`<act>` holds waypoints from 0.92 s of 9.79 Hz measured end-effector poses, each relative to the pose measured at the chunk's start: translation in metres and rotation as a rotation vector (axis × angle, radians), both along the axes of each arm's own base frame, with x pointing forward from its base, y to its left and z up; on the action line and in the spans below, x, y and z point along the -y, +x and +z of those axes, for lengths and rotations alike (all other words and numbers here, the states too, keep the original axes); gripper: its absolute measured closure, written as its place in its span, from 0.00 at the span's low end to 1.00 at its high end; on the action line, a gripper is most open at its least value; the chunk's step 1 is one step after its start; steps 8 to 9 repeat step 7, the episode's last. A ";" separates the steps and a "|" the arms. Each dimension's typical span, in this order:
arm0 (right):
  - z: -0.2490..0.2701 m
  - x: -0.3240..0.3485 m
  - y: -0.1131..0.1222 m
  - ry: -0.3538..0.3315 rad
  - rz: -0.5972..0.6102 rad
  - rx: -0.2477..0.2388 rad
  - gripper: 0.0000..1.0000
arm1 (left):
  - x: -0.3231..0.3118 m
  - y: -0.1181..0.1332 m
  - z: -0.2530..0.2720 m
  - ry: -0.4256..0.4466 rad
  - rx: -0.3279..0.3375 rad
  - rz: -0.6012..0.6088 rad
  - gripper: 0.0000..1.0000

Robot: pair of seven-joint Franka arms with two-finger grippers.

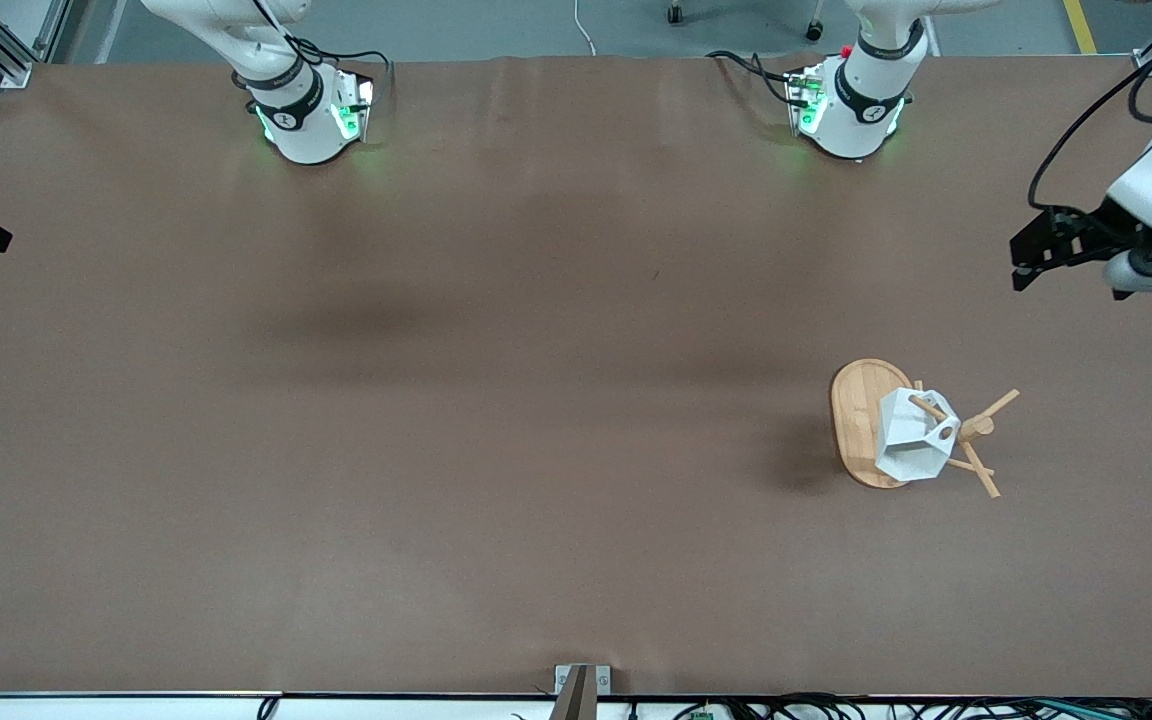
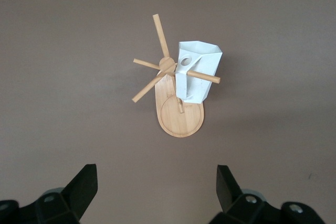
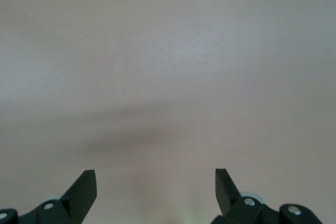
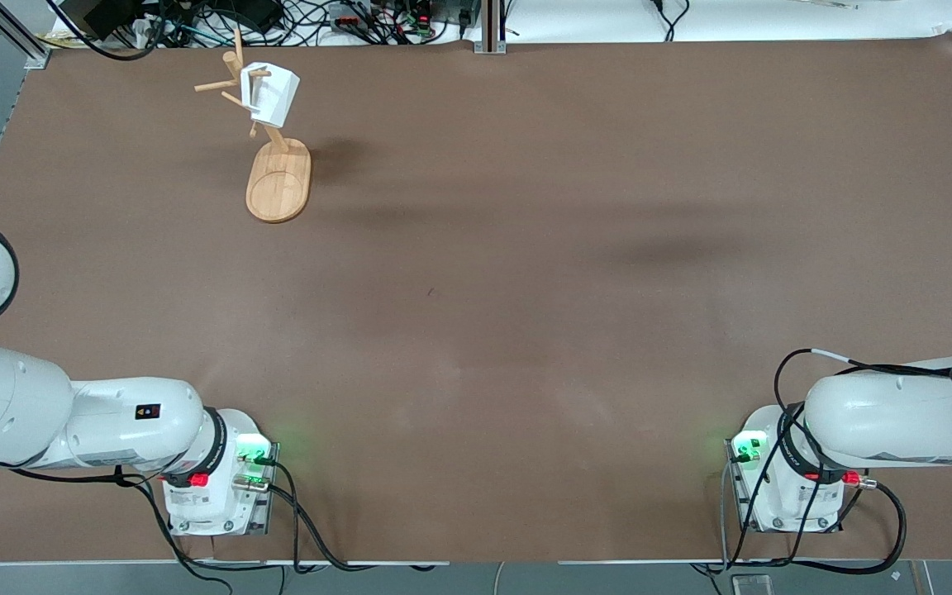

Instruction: Hang cup on rack

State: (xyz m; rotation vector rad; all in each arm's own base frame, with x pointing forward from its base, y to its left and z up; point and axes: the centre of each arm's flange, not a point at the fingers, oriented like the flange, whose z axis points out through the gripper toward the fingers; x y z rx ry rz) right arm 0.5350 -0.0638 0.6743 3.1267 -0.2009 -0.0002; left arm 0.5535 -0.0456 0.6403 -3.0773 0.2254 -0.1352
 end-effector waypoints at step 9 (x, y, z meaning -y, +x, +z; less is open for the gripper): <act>0.000 0.000 0.000 0.000 -0.001 -0.001 0.00 | 0.010 -0.028 0.018 -0.078 -0.061 0.088 0.00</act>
